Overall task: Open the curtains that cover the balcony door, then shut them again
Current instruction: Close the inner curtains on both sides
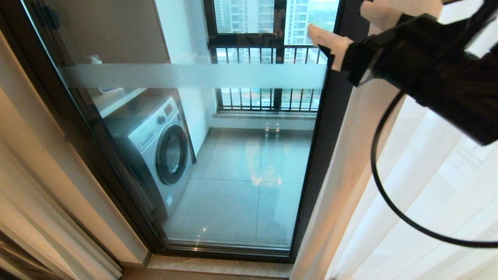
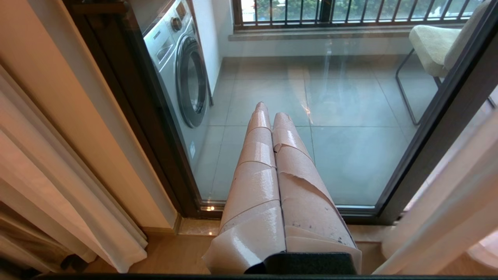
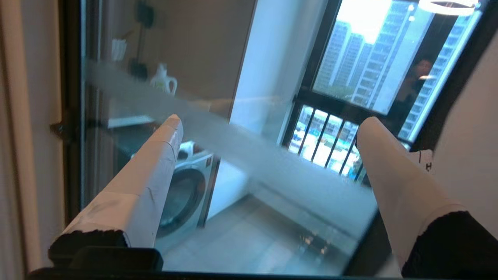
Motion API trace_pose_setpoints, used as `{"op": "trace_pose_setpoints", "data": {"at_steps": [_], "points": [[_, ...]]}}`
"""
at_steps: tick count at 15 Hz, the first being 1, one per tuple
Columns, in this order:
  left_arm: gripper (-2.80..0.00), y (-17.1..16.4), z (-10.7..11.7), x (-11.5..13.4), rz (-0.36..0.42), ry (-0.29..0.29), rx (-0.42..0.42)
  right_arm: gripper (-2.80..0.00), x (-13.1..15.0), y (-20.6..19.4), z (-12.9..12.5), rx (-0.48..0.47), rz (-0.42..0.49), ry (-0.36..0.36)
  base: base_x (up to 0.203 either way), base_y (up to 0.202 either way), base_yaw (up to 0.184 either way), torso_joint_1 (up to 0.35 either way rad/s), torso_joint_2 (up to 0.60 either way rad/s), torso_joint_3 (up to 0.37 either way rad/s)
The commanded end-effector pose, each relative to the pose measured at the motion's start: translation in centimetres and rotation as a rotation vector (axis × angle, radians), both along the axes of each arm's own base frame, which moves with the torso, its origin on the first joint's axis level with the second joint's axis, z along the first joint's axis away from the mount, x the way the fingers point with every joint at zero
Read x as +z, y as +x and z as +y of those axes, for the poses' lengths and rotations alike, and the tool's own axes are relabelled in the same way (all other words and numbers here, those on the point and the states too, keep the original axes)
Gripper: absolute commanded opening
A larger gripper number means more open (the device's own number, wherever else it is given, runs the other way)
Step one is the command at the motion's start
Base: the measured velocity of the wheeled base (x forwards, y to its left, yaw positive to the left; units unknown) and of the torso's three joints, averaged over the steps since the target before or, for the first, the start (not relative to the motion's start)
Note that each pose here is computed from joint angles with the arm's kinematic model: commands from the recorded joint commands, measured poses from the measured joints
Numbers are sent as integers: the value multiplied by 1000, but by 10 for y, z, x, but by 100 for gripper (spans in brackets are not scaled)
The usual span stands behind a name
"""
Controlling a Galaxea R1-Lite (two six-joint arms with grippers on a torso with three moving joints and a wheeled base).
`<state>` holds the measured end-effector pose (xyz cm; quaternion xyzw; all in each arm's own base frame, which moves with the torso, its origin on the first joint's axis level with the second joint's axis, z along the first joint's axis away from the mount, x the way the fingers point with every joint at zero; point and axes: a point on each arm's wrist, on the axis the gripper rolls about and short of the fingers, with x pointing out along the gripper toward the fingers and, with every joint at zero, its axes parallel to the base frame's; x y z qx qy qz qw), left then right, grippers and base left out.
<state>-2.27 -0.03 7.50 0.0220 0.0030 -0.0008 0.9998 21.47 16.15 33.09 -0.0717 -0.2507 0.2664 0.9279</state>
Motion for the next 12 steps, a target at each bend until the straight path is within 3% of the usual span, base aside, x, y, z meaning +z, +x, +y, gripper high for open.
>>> {"op": "trace_pose_setpoints", "data": {"at_steps": [1,6,7,12], "points": [[-280,0,0,0,0,0,0,0,-2,-56,-42,2,-28,19,0,0,0,0,0,0],[-280,0,0,0,0,0,0,0,-42,-124,-94,6,7,-5,0,0,0,0,0,0],[-280,0,0,0,2,0,1,-280,-50,-133,-100,5,20,-14,0,0,0,0,0,0],[-280,0,0,0,0,0,0,-280,-69,-148,-113,-11,70,-39,0,0,0,0,0,0]]}}
